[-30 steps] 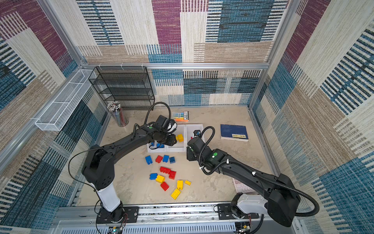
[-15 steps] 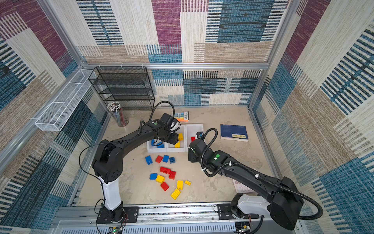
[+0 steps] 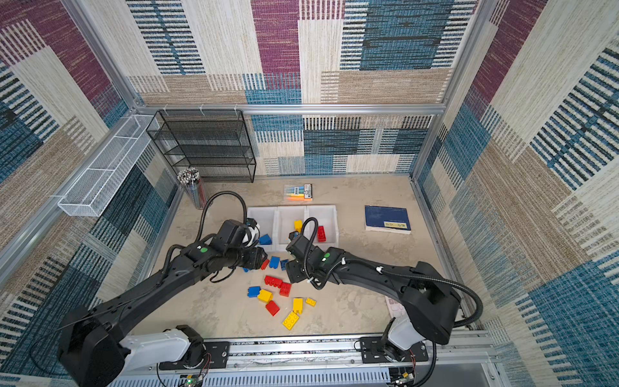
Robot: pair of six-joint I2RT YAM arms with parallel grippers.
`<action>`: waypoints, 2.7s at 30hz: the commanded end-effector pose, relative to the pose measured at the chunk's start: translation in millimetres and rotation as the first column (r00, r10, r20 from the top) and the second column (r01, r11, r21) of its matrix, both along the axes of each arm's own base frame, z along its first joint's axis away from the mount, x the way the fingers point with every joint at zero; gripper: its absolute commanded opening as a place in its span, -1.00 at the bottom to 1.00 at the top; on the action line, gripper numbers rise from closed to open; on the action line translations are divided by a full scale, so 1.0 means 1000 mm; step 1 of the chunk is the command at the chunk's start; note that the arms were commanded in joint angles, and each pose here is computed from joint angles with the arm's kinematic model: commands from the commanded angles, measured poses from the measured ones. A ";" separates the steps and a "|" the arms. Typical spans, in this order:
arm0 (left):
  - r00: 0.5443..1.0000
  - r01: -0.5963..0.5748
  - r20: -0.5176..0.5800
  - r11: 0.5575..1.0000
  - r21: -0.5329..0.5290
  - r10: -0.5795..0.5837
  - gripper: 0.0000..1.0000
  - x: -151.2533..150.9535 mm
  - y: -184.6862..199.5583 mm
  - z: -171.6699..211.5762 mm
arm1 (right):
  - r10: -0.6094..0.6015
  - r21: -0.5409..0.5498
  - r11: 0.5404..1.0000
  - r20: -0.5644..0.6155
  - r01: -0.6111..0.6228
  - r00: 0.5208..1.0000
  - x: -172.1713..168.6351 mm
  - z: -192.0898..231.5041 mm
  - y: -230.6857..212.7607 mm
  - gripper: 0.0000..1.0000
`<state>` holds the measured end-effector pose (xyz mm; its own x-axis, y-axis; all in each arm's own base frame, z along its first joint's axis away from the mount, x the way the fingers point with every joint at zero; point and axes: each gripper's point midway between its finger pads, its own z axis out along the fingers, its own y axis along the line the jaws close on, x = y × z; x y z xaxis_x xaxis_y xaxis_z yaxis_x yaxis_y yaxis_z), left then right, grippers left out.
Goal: Sort the legos into containers by color
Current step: 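Withdraw the left gripper while the right gripper grasps a red 2x4 brick, then carry the red brick to the compartment nearest the book and release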
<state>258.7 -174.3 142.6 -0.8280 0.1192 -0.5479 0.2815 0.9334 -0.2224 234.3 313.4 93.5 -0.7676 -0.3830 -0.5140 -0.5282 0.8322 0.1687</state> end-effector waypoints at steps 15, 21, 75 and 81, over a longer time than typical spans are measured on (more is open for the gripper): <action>0.949 -0.316 -0.013 0.947 -0.065 0.316 0.27 -0.050 0.064 -0.023 | 0.315 -0.045 0.947 -0.040 -0.317 0.948 -0.016 -0.043 0.075 0.36; 0.947 -0.320 -0.028 0.945 -0.069 0.319 0.27 -0.051 0.063 -0.027 | 0.275 -0.104 0.955 -0.036 -0.277 0.961 -0.007 -0.056 0.070 0.10; 0.948 -0.311 -0.097 0.944 -0.105 0.302 0.27 -0.047 0.046 -0.039 | -0.447 0.135 0.894 0.194 0.428 0.873 0.161 0.046 -0.116 -0.18; 0.947 -0.315 -0.100 0.944 -0.101 0.306 0.27 -0.048 0.047 -0.040 | -0.454 0.139 0.890 0.197 0.434 0.869 0.160 0.049 -0.119 0.03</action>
